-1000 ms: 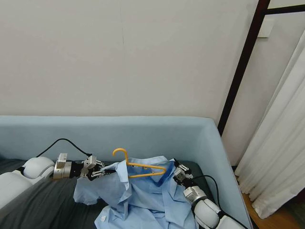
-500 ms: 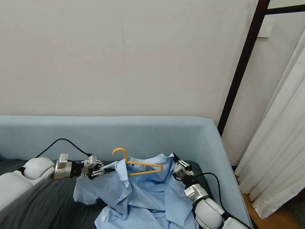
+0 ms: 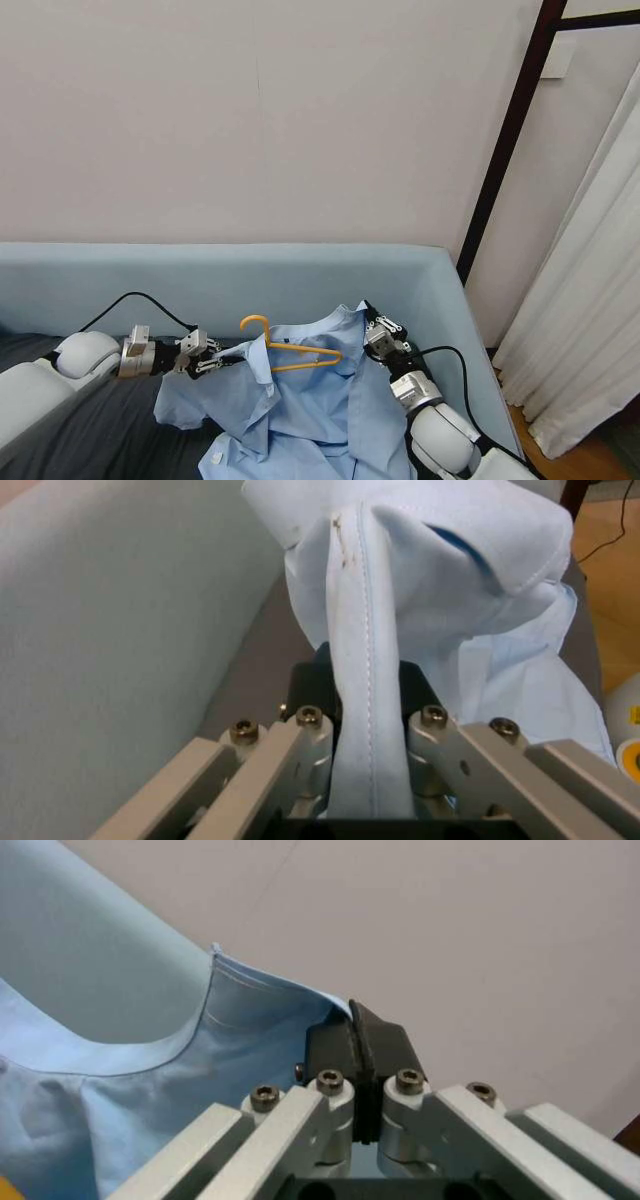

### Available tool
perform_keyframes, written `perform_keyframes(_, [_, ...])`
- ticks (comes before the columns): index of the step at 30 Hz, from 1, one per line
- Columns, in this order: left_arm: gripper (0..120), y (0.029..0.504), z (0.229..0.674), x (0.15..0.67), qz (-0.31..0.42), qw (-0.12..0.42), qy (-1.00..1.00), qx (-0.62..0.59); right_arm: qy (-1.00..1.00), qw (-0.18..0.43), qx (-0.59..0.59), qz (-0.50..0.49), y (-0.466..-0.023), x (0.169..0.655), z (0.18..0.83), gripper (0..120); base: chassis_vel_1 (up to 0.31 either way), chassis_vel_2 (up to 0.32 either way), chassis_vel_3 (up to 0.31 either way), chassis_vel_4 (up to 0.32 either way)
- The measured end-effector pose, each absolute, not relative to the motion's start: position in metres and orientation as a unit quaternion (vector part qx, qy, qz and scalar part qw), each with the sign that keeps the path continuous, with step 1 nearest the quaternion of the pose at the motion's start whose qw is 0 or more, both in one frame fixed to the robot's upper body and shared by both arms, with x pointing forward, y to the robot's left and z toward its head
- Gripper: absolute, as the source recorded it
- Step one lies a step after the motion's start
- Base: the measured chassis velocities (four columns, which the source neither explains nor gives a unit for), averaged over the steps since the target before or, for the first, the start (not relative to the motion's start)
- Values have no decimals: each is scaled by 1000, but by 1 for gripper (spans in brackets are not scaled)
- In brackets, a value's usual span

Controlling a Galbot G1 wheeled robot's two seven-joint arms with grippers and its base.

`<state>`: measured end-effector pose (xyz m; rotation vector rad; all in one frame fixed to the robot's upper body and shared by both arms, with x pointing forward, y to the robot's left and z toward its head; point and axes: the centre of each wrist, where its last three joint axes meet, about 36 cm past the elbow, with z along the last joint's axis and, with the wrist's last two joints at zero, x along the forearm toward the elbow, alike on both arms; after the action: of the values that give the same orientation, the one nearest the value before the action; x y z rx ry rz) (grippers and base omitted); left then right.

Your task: Pick up the clothes from the sofa and hang them on the clothes hanger.

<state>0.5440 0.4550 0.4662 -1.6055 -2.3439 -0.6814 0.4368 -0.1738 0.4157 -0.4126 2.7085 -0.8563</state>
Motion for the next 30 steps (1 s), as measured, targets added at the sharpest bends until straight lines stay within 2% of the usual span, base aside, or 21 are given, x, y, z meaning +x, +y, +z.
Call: perform_keyframes(30, [7,361,463,596,-233,90,-797,-550,946,110,-179,-246,-169,399,491,0,0,0,0,0])
